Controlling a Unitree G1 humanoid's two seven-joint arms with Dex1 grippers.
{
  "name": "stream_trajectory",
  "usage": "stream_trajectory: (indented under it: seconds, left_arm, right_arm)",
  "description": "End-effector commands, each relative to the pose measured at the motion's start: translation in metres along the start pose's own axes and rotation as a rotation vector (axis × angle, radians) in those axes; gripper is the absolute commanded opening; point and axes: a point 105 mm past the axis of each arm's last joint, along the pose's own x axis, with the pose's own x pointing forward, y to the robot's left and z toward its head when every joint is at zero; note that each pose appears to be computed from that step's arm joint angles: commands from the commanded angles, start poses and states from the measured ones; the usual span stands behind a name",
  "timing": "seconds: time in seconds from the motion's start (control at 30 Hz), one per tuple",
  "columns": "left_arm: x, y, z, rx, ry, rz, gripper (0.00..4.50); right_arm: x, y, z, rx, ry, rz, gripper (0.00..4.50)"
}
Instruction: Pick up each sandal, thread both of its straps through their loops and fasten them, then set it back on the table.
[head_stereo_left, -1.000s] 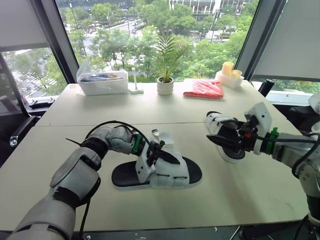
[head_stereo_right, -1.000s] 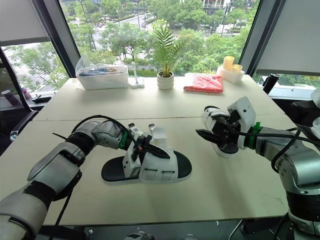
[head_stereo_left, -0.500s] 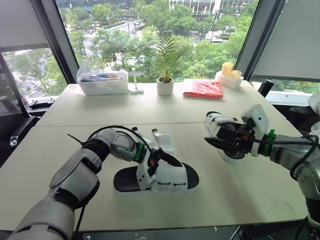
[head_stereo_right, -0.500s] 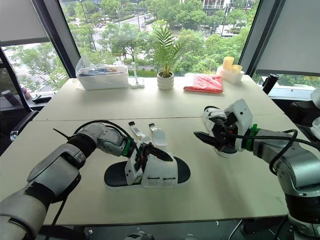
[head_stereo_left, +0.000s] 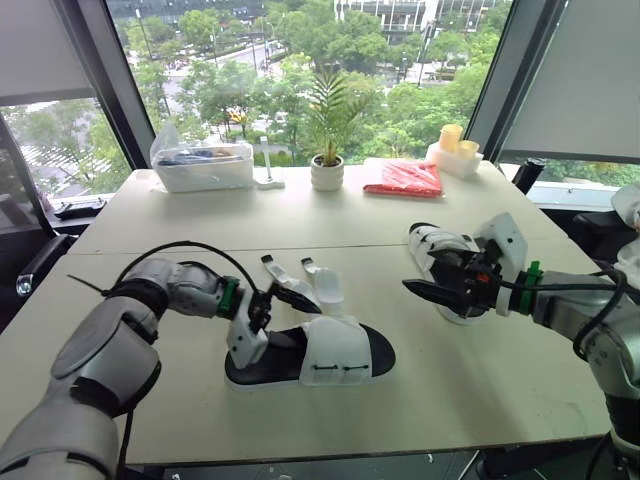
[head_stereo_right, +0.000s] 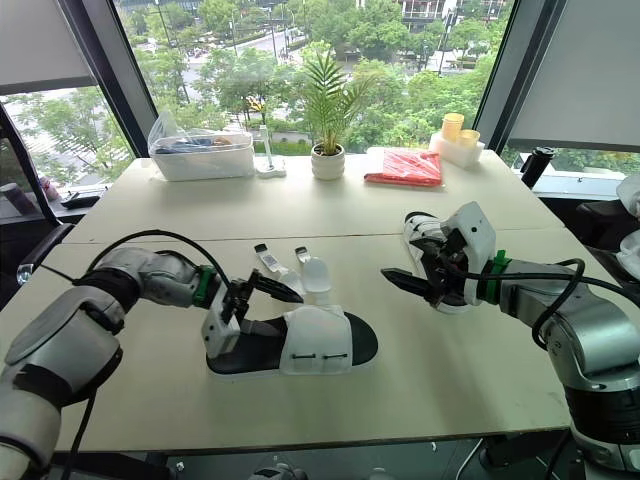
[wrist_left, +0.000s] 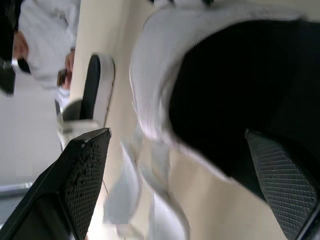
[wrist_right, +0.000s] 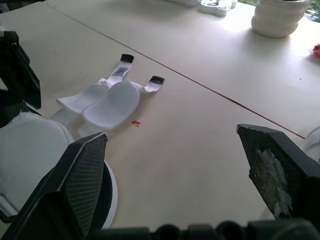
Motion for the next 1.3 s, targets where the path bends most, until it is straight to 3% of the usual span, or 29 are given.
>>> stream_trajectory:
  seconds: [0.03,0.17,0.3,0.43,0.57,0.77,0.93,1.3]
  left_arm:
    - [-0.026,0.031,-0.016,-0.343,0.134,0.153,4.45]
    - [-0.057,0.048,0.009,-0.986,-0.086,0.215,4.45]
    - [-0.073,0.053,0.025,-1.34,-0.22,0.275,4.45]
    - [-0.078,0.052,0.018,-1.532,-0.239,0.434,4.45]
    - [-0.075,0.047,0.01,-1.67,-0.228,0.561,4.5]
    - [-0.064,0.033,0.006,-1.769,-0.157,0.654,4.5]
    - [-0.056,0.008,-0.01,-1.833,0.006,0.715,4.5]
    - [-0.038,-0.011,-0.021,-2.136,-0.043,0.768,4.5]
  right_arm:
    - [0.0,0.001,0.011,-0.054,-0.031,0.014,4.5]
    - [0.005,0.005,0.005,-0.084,-0.009,0.038,4.5]
    - [0.011,0.013,-0.004,-0.116,0.026,0.085,4.5]
    - [0.016,0.027,-0.011,-0.15,0.037,0.158,4.5]
    - [0.021,0.04,-0.022,-0.208,0.044,0.216,3.22]
    - [0.024,0.056,-0.042,-0.299,0.057,0.32,0.06]
    - [0.028,0.063,-0.066,-0.379,0.114,0.377,0.06]
    - [0.05,0.071,-0.085,-0.46,0.101,0.45,0.06]
